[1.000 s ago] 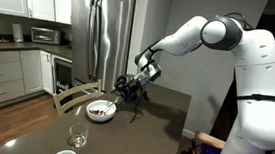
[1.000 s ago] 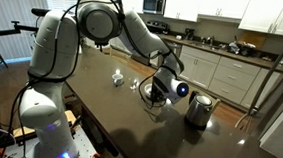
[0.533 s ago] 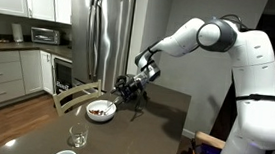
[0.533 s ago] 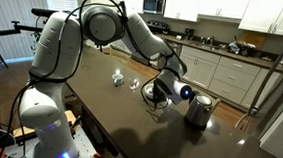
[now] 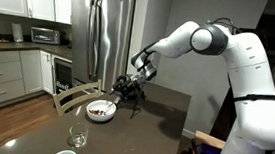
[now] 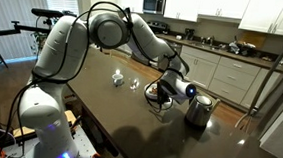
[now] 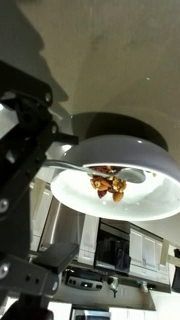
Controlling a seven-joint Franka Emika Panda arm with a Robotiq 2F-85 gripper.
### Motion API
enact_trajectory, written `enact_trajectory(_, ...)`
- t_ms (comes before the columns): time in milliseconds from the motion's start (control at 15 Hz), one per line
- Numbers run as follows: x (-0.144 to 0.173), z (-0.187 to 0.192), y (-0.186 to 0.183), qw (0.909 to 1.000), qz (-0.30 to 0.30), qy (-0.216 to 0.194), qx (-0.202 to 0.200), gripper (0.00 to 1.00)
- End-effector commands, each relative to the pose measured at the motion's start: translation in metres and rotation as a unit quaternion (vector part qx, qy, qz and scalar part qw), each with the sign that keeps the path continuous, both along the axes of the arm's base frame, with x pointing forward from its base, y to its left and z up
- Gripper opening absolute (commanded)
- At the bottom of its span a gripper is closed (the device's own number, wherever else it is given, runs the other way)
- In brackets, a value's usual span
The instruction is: Use the spoon to put some of the contents in the white bowl into the glass
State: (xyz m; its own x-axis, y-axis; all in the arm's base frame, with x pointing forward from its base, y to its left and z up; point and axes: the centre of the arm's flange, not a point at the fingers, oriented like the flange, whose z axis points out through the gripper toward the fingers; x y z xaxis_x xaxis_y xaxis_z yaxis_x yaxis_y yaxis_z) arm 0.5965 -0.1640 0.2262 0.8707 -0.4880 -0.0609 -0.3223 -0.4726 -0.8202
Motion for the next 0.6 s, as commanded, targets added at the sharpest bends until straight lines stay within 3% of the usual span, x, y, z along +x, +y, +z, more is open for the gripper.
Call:
enact_trajectory(0,0.0119,-0.0011,-0.0070,0.9998,0.016,-0.008,-0.002,0.67)
enact_trajectory(533,0.0108,0.0018,-0.0128,0.9998,0.015,-0.005,-0.009,0.13)
